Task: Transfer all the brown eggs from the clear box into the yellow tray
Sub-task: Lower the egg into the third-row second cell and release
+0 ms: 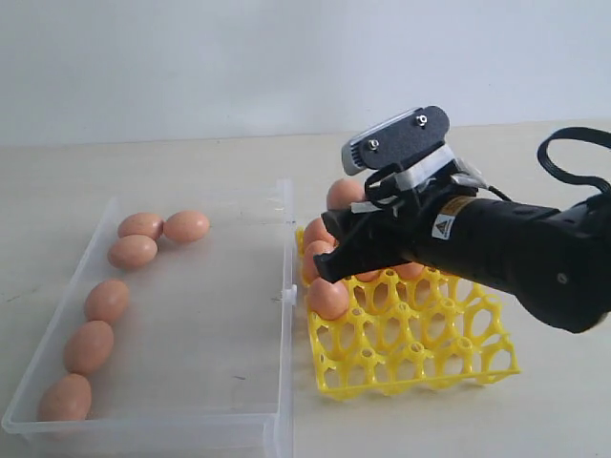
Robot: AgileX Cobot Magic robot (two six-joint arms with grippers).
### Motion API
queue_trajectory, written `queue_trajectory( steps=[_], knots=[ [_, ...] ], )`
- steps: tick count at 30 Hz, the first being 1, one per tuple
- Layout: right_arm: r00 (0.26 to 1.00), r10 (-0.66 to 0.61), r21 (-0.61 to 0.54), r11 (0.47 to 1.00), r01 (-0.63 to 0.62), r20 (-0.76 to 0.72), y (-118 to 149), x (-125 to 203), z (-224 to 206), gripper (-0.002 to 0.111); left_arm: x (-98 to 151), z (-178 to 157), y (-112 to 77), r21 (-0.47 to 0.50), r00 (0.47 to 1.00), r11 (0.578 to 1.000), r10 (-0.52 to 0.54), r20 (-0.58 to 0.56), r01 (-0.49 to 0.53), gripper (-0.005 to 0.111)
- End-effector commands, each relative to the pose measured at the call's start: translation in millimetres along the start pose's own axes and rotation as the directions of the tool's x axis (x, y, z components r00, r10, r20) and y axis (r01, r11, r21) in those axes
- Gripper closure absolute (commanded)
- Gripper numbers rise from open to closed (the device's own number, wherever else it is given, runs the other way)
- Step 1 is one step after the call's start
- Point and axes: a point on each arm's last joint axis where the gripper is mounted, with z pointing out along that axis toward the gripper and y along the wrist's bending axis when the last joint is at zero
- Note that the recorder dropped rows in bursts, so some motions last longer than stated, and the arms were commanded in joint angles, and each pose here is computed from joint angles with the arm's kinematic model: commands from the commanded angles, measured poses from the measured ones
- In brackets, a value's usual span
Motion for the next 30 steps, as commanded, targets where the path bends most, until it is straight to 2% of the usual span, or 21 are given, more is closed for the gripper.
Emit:
queue_trajectory(
  steps=[1, 13, 20, 30],
  knots=[
    [1.000, 0.015, 0.020, 1.000, -0.015, 0.018, -4.6, 8.9, -1.2, 0.108, -2.3, -0.9, -0.2, 0.007, 1.000, 1.000, -0.005, 0.020, 0.005, 0.107],
    [0.997, 0.018, 0.022, 1.000, -0.016, -0.081, -2.9, 41.2, 9.4, 0.108, -2.3, -0.9, -0.2, 0.007, 1.000, 1.000, -0.005, 0.020, 0.005, 0.107],
    [0.999, 0.011, 0.039, 0.999, -0.010, -0.032, -4.6, 53.6, -9.2, 0.108, -2.3, -0.9, -0.2, 0.007, 1.000, 1.000, -0.005, 0.020, 0.005, 0.107],
    [0.999, 0.009, 0.052, 0.999, -0.011, 0.035, -5.8, 48.3, -8.3, 0.108, -2.3, -0.9, -0.2, 0.007, 1.000, 1.000, -0.005, 0.020, 0.005, 0.107]
  ],
)
